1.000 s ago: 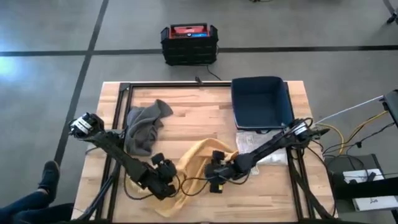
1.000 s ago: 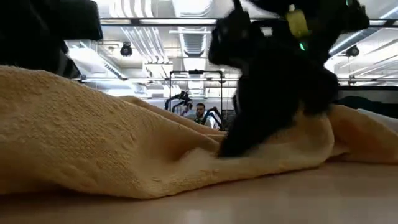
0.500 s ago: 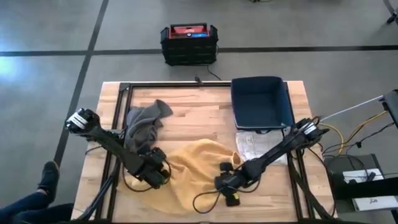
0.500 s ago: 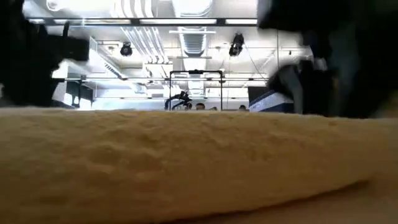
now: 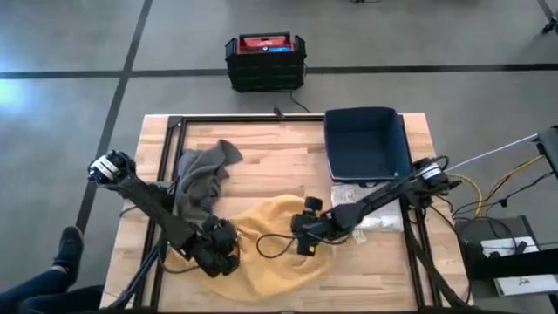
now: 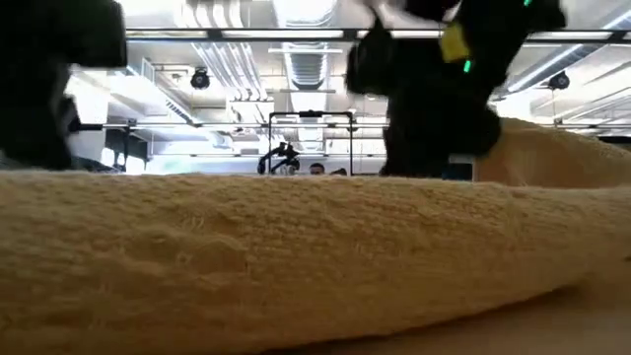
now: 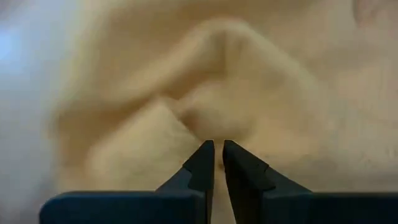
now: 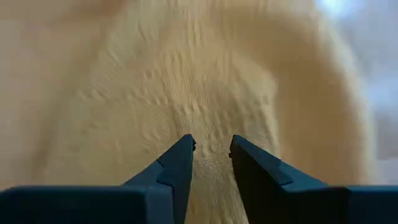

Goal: Fold towel
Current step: Fold the yellow towel

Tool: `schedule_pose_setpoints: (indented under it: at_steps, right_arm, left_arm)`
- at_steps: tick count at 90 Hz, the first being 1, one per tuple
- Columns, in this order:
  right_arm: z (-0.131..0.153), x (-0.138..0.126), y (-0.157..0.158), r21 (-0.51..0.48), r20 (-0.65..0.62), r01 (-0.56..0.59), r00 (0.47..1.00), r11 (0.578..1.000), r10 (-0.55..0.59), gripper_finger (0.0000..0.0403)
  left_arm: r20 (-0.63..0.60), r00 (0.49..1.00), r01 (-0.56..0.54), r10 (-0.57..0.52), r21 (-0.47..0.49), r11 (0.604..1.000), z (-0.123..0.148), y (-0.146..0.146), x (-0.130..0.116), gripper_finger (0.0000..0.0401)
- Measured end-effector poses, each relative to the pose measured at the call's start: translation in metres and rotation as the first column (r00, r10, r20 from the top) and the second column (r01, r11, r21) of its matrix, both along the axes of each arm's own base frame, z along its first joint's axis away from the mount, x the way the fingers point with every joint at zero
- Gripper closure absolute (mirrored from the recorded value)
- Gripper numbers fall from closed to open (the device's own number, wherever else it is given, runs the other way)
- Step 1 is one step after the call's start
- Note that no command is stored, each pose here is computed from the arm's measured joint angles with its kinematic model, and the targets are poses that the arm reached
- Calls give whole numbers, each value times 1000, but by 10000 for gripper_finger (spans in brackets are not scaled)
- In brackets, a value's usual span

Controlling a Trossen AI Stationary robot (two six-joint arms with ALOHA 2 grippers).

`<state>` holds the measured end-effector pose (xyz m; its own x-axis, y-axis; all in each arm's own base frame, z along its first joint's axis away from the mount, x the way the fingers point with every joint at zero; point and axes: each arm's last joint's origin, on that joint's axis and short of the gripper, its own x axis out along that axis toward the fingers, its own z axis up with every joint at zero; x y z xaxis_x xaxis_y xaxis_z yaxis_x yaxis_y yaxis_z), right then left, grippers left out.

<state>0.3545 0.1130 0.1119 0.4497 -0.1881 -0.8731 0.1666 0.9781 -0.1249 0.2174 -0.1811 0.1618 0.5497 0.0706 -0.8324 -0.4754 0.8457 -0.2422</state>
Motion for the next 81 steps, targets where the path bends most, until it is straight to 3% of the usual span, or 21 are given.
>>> schedule_pose_setpoints:
  at_steps: [18,42,51,63,72,81]
  right_arm:
    - [-19,15,-26,-70,-33,-22,999,997,19,352]
    - [1,43,-83,-116,42,-7,999,993,12,372]
    - [22,51,-96,-87,59,-17,998,996,23,359]
    - [49,56,-96,16,55,-54,997,998,53,321]
    - [69,50,-85,76,17,-93,996,993,91,292]
    - [76,39,-66,196,-32,-126,990,972,134,264]
  left_arm:
    - [38,999,43,-39,-124,991,-24,-23,21,381]
    - [69,996,60,-51,-123,991,-36,-40,44,381]
    - [58,992,121,-116,-86,989,-21,-43,49,381]
    - [16,992,128,-128,-16,992,20,-43,51,381]
    - [-70,989,136,-132,50,990,41,-40,44,381]
    - [-154,978,157,-139,113,981,58,-38,34,381]
